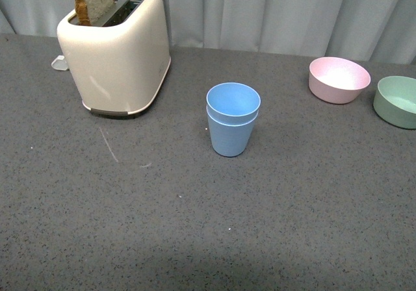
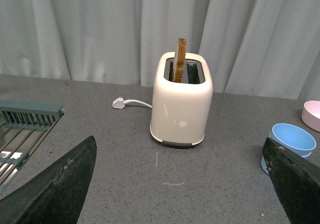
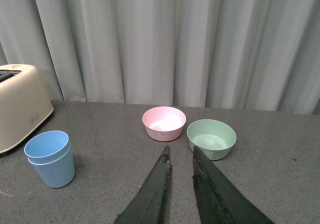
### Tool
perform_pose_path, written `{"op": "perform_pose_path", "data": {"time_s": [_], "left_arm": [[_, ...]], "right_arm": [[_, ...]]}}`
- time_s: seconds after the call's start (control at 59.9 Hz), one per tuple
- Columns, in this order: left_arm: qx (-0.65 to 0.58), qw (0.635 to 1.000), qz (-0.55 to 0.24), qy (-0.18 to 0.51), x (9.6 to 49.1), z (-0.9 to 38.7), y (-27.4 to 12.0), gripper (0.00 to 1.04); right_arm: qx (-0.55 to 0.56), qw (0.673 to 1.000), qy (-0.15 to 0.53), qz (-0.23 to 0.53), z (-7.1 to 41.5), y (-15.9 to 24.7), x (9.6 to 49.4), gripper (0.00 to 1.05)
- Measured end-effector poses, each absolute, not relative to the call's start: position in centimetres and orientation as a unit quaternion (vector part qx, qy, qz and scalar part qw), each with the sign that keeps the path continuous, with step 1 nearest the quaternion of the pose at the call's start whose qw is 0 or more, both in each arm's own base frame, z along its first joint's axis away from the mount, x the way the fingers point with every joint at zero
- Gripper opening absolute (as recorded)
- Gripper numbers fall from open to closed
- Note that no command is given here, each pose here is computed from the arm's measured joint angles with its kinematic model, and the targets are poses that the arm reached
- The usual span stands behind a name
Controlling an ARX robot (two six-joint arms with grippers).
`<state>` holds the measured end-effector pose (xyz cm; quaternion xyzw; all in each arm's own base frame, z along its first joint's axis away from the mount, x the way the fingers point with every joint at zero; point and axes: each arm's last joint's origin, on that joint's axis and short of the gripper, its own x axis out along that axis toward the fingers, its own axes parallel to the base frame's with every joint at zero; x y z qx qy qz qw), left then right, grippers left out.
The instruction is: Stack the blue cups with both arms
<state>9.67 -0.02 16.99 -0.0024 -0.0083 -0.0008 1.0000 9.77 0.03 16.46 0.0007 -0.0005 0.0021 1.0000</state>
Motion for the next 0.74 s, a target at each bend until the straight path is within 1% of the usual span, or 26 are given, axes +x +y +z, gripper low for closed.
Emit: {"op": "perform_pose_path", "data": {"time_s": [0.117, 0.167, 0.251, 0.301, 0.334, 0.401, 0.484, 0.735], "left_arm": [[-0.003, 1.0, -0.001, -0.008, 9.67, 16.99, -0.02, 0.98], [-0.002, 1.0, -0.001, -0.008, 9.67, 16.99, -0.02, 0.98], [-0.003, 1.0, -0.001, -0.008, 9.67, 16.99, -0.02, 0.98], [-0.003, 1.0, -0.001, -0.008, 9.67, 16.99, -0.02, 0.98], [-0.003, 1.0, -0.001, -0.008, 9.67, 16.99, -0.02, 0.98], [-0.002, 1.0, -0.001, -0.008, 9.67, 16.99, -0.02, 0.98], [-0.003, 1.0, -0.001, -0.008, 9.67, 16.99, -0.02, 0.98], [-0.002, 1.0, -0.001, -0.008, 9.67, 16.99, -0.02, 0.98]], "right_arm": [[0.001, 1.0, -0.001, 0.002, 16.46, 0.03, 9.77, 0.39], [0.001, 1.0, -0.001, 0.002, 16.46, 0.03, 9.77, 0.53], [0.001, 1.0, -0.001, 0.002, 16.46, 0.03, 9.77, 0.71], [0.001, 1.0, -0.001, 0.002, 16.46, 0.03, 9.77, 0.78], [0.001, 1.0, -0.001, 0.002, 16.46, 0.03, 9.77, 0.87], [0.001, 1.0, -0.001, 0.002, 16.46, 0.03, 9.77, 0.97], [0.001, 1.0, -0.001, 0.002, 16.46, 0.03, 9.77, 0.94], [0.001, 1.0, -0.001, 0.002, 16.46, 0.03, 9.77, 0.95]]}}
